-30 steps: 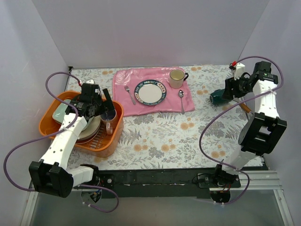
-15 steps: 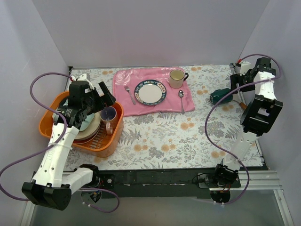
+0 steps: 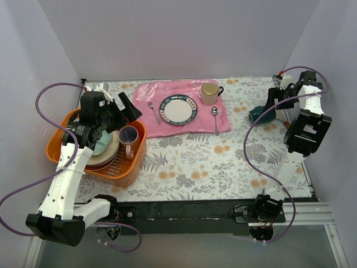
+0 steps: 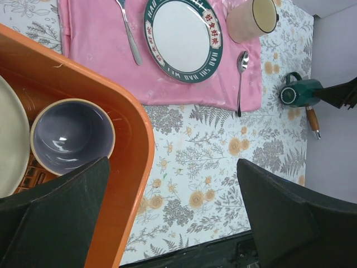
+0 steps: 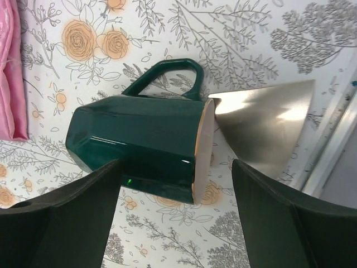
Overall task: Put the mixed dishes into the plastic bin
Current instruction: Pick up the cup at the center of the board.
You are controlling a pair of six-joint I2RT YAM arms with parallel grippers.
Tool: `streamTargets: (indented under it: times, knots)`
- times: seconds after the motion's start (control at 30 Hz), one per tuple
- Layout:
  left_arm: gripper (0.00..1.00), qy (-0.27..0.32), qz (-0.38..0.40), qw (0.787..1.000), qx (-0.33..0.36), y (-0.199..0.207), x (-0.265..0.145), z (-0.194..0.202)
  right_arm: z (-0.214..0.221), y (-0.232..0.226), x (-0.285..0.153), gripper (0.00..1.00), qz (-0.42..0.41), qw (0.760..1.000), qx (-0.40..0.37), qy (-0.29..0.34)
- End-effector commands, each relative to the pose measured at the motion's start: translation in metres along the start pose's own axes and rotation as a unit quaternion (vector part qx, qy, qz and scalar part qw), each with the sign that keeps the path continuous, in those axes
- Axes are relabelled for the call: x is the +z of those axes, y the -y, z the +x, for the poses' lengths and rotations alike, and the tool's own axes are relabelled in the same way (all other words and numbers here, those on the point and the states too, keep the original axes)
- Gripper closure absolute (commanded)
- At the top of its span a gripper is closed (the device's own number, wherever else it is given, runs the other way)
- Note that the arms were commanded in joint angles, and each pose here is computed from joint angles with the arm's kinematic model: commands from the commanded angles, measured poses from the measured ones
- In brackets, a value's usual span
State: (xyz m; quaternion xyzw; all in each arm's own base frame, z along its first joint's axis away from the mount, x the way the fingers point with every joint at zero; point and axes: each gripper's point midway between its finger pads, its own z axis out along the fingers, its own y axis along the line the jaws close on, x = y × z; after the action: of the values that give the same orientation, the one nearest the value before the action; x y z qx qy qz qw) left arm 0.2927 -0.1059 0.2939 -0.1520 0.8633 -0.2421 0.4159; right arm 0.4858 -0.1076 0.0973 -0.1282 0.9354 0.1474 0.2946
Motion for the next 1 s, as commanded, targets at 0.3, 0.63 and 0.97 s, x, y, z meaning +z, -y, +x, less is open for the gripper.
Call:
streamTargets:
  times: [0.3,0.63,0.97]
  knots:
    - [0.02,0.016,0.041,0.999,-0.007,0.018,-0.015,-0.008,0.010,-0.037,0.010,0.21,-0.094,0.994,0.051,0.009]
    - [0.02,0.021,0.045,0.999,-0.006,0.018,-0.016,-0.007,0.023,-0.051,0.007,0.39,-0.112,0.992,0.064,0.005]
    - [0.02,0.028,0.046,0.999,-0.007,0.016,-0.020,-0.006,0.020,-0.072,-0.003,0.76,-0.142,0.988,0.053,0.019]
